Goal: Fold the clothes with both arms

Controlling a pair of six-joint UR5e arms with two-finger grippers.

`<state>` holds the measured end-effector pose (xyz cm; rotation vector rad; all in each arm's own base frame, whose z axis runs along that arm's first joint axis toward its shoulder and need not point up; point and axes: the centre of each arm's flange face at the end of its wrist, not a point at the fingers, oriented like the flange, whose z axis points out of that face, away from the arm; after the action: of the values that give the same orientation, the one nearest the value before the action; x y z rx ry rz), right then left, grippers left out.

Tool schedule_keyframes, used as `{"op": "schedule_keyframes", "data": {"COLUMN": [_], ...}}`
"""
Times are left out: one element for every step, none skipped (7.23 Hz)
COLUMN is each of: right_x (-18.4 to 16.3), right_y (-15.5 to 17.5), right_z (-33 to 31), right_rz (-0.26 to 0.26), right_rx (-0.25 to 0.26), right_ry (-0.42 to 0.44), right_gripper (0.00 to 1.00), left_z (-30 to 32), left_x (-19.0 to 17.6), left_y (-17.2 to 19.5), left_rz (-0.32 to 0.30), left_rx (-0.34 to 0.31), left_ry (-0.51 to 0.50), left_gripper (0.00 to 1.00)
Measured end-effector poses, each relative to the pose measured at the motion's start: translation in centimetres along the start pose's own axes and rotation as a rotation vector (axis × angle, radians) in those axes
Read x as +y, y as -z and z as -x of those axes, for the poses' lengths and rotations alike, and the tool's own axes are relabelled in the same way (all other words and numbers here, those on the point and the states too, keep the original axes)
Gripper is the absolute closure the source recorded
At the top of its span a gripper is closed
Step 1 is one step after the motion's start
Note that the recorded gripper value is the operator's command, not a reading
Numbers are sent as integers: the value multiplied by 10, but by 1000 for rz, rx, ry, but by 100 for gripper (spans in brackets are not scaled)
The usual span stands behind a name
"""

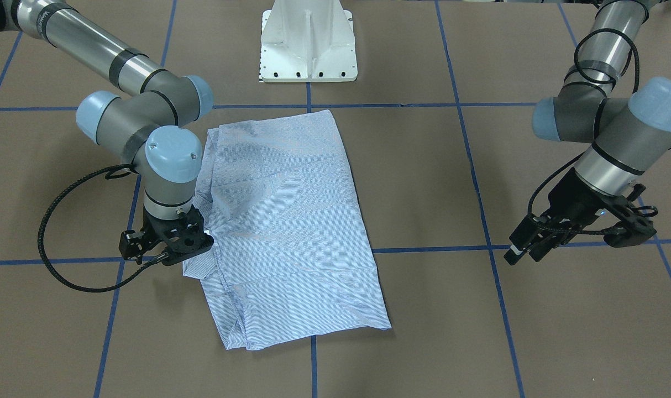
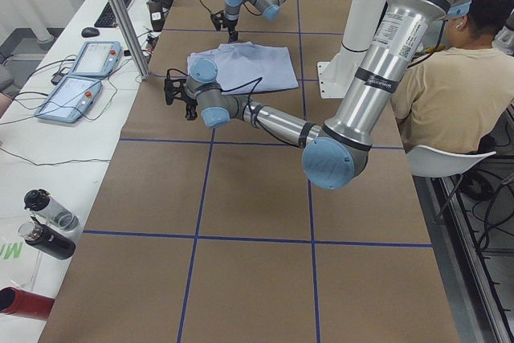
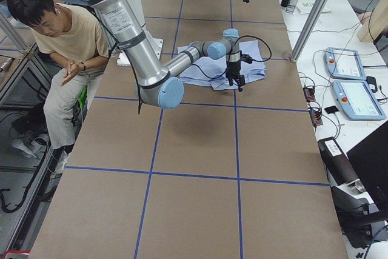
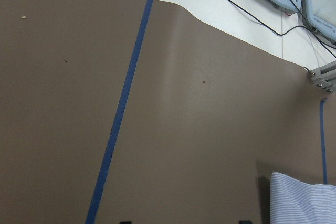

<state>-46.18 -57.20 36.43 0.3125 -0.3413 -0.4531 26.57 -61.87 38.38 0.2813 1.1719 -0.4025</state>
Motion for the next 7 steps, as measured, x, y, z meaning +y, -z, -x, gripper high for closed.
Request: {"op": "schedule_keyframes", "data": {"right_x": [0,3,11,22,38,55,69], "right_y": [13,34,59,76,82,86,96], "right_z": [-2,-6,-8,-5,3,13,27], "right_rz": [-17,-32,-31,-17,2,17,28], "right_rx": [-25,-52,-73,-95,-125,-163,-212], "right_ry": [-17,-40,-86,-174,-286,-417,-575], "right_gripper": [0,0,0,0,0,0,0], "left_z": [-2,-3,-4,-7,-11,-14,-18], "left_x": [0,1,7,14,20,23,25], "left_y": [2,6,15,27,35,38,40], "left_rz": [-2,-4,-7,-10,-9,-7,-8], "left_rx": [4,10,22,39,53,64,73], "left_ry": [-2,-6,-12,-21,-30,-38,-53], "left_gripper": [25,25,25,24,24,24,24]}}
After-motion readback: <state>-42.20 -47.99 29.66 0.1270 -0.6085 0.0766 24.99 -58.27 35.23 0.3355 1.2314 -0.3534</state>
